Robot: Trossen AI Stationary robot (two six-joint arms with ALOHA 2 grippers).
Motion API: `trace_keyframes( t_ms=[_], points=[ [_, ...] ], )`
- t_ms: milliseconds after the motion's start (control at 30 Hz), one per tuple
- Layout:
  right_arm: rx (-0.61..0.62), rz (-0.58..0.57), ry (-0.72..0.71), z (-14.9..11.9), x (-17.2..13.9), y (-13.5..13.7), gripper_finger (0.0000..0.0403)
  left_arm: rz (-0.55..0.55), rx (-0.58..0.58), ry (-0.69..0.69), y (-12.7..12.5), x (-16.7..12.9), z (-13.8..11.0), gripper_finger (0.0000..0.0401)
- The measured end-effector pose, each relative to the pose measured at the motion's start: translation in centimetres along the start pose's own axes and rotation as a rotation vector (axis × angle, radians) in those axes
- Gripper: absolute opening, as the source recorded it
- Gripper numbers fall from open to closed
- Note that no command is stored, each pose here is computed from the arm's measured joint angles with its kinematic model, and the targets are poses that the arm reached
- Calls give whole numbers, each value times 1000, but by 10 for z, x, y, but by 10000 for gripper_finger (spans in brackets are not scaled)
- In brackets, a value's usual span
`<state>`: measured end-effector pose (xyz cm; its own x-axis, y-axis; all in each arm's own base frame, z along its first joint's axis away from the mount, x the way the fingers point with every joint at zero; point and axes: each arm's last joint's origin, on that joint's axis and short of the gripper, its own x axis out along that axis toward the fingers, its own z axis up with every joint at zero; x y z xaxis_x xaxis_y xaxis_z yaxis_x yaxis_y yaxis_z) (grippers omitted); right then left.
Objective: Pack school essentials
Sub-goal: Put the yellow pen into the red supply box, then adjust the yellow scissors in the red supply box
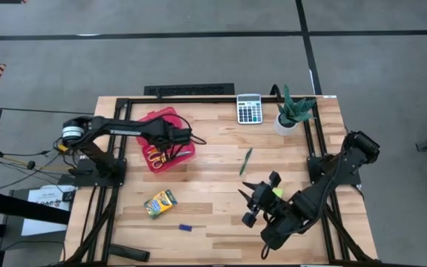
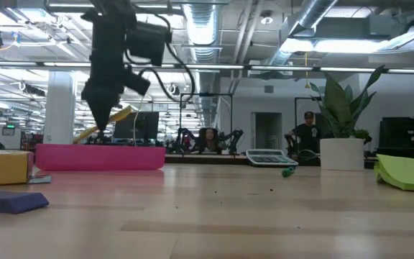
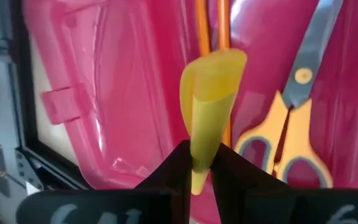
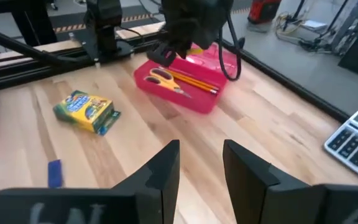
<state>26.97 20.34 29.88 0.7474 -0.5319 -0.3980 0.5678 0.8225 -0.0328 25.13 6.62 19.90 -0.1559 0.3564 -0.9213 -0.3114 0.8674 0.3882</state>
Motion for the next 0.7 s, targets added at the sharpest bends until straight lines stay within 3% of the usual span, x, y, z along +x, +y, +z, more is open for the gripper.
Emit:
trace_keyframes(
  t_ms=[267,700],
  points=[
    [-2,13,3,-2,-3,1,127,-57,18,58,-5,13,-3,37],
    [25,11,4,-1,-3,1,128,-69,26,87,-7,20,-8,93]
  ],
)
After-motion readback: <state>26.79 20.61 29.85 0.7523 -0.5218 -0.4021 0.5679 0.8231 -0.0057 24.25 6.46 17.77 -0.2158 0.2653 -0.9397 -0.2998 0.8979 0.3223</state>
